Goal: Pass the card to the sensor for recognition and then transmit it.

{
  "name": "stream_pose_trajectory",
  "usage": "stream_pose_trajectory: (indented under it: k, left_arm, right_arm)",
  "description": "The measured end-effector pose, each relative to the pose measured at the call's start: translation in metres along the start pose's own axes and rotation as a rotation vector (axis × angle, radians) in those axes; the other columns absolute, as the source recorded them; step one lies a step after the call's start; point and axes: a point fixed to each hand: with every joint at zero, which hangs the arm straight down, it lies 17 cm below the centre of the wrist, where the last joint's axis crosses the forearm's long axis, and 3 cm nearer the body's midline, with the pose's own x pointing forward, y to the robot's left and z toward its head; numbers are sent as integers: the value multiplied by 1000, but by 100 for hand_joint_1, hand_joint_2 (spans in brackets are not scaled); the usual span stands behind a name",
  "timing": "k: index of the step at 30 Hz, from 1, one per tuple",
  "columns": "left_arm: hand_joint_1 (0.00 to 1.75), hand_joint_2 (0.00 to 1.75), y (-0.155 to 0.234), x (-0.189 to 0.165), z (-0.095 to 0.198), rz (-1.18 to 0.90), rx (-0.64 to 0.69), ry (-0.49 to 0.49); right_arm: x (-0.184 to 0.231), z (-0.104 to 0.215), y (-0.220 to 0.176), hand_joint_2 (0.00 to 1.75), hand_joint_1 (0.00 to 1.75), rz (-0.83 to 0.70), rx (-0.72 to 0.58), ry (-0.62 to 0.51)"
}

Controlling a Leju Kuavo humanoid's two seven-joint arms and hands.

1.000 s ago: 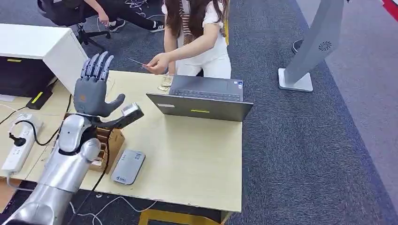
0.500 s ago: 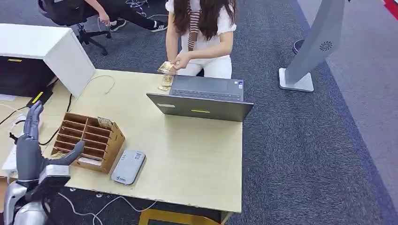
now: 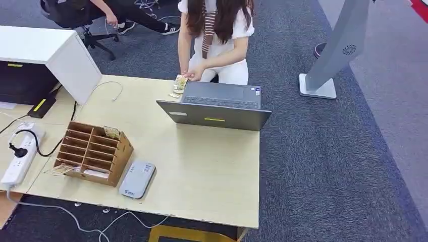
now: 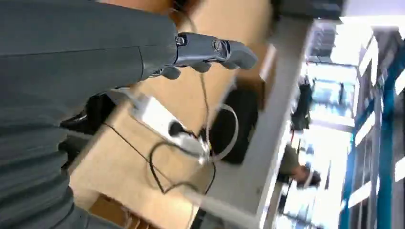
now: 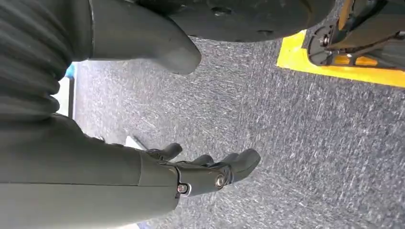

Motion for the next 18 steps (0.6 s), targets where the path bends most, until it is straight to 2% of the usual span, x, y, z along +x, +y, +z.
stream_pose_trajectory:
  k: [3,5,8,12,13,18]
  left_arm:
    - [0,175,79,-36,37,124,291,61]
    - [0,175,111,-67,70,129,432,127]
    - [0,175,139,-121,126,82,604,260]
    - [0,175,150,-185,197,-19,743,479]
    - [0,0,149,-200,215,-21,769,529]
    - [0,0,126,-267,305,-6,854,851]
  right_arm:
    - [0,0,0,175,0,7,-1,4]
    - [1,0,0,175,0,10,-3,4]
    - [1,0,0,175,0,10,-5,10]
    - [0,0,0,175,0,14,-5,23]
    - [0,0,0,175,0,19,-4,24]
    - [1,1,0,175,0,47,-3,24]
